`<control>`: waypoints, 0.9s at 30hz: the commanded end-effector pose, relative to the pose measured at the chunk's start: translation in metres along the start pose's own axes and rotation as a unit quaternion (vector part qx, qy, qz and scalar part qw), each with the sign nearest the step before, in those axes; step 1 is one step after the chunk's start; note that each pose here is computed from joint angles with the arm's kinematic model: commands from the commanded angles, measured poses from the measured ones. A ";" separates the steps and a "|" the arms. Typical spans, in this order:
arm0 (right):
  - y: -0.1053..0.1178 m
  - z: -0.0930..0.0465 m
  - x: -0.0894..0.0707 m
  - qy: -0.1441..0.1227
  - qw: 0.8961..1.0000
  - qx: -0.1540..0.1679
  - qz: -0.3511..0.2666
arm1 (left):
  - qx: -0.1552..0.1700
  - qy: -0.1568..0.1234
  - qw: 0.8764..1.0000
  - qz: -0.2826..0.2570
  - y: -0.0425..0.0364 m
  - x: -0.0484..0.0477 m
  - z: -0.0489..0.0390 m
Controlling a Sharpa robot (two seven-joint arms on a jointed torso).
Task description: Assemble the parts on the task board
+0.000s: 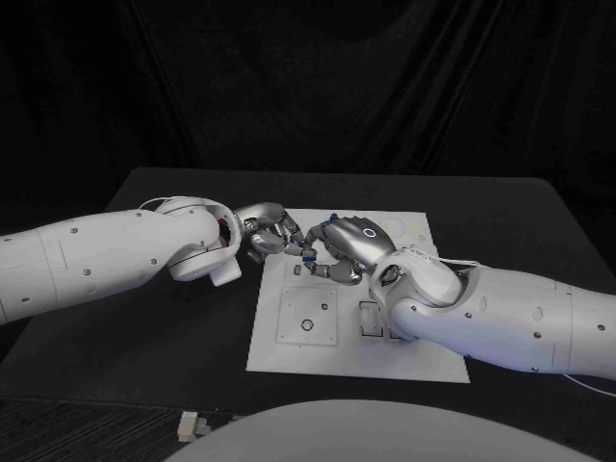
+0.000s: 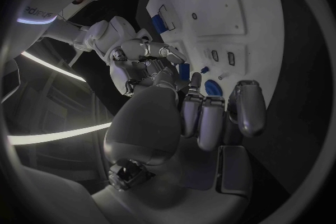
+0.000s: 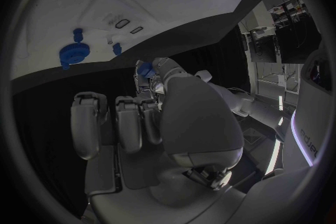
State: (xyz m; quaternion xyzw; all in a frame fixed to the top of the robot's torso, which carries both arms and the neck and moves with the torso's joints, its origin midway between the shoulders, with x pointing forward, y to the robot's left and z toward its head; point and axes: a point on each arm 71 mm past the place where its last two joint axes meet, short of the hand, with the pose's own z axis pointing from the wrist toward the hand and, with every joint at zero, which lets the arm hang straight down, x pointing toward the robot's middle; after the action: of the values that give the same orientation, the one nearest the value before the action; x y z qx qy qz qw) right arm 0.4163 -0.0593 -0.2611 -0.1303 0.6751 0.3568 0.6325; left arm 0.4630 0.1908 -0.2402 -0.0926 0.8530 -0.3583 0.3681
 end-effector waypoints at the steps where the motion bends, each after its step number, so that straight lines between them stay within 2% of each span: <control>1: 0.002 0.001 -0.002 -0.013 1.000 -0.009 -0.009 | -0.003 0.021 1.000 -0.009 -0.0016 0.0058 0.0021; 27: 0.004 0.002 -0.001 -0.007 1.000 -0.010 -0.012 | -0.014 0.028 0.999 -0.010 -0.0003 0.0106 0.0058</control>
State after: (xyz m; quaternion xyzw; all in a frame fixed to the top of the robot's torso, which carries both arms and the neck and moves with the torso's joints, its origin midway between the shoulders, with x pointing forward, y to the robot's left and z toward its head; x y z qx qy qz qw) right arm 0.4153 -0.0560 -0.2610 -0.1411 0.6704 0.3575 0.6348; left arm 0.4625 0.1877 -0.2474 -0.0993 0.8661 -0.3422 0.3505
